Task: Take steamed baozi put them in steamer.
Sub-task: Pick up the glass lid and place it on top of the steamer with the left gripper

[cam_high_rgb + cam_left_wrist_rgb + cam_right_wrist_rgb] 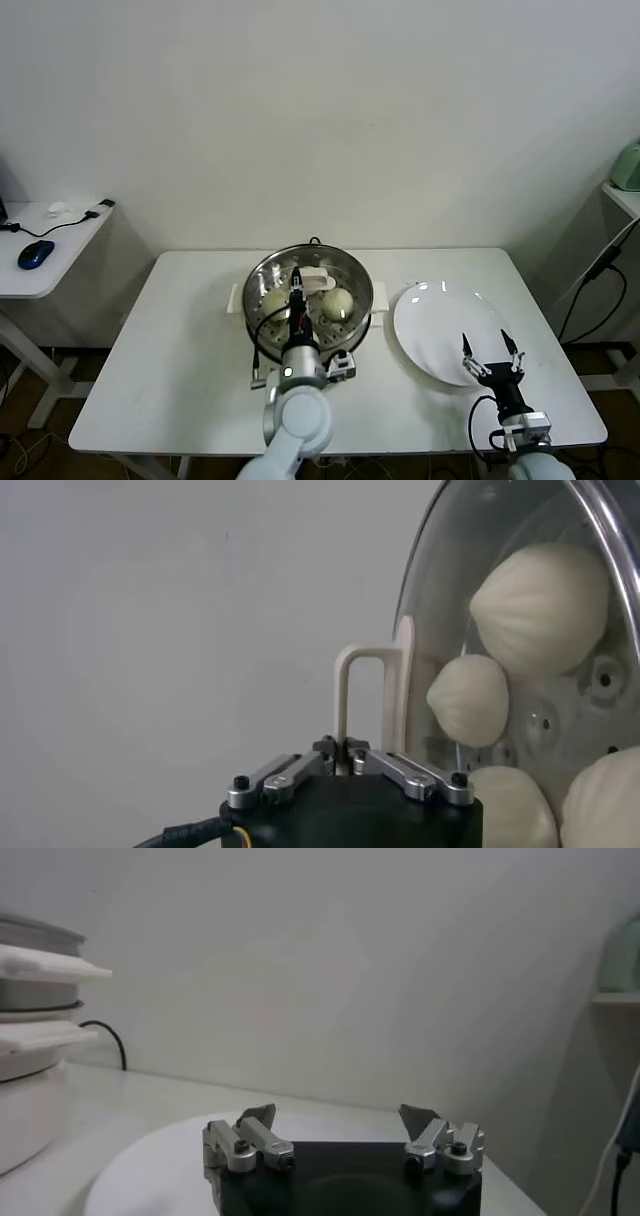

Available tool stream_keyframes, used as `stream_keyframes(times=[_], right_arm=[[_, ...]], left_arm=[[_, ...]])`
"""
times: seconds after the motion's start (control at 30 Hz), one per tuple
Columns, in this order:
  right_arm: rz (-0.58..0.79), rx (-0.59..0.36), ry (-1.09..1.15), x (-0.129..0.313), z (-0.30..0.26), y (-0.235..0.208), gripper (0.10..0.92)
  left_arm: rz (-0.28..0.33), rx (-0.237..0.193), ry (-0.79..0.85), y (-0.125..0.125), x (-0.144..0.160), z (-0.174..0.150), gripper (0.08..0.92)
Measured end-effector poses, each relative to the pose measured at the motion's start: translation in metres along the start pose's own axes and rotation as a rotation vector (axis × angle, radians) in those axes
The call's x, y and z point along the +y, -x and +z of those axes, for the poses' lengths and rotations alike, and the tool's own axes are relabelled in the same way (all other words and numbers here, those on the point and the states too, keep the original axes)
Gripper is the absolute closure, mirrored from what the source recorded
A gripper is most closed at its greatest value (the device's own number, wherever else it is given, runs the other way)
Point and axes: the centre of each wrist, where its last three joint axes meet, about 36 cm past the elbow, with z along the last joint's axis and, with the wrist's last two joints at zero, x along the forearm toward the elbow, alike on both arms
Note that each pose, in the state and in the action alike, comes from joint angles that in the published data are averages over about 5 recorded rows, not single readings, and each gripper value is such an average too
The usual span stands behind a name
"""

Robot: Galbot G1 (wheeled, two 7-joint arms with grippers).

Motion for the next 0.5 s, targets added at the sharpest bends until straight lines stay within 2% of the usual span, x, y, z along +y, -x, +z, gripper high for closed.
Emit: stream_keyframes(times=[0.5], right_arm=[[-0.041,0.025,-0.01,-0.001,-0.004,0.0,0.2]], left_arm=[[0.023,-0.025,-0.068,-0.014,0.022,0.009,0.423]])
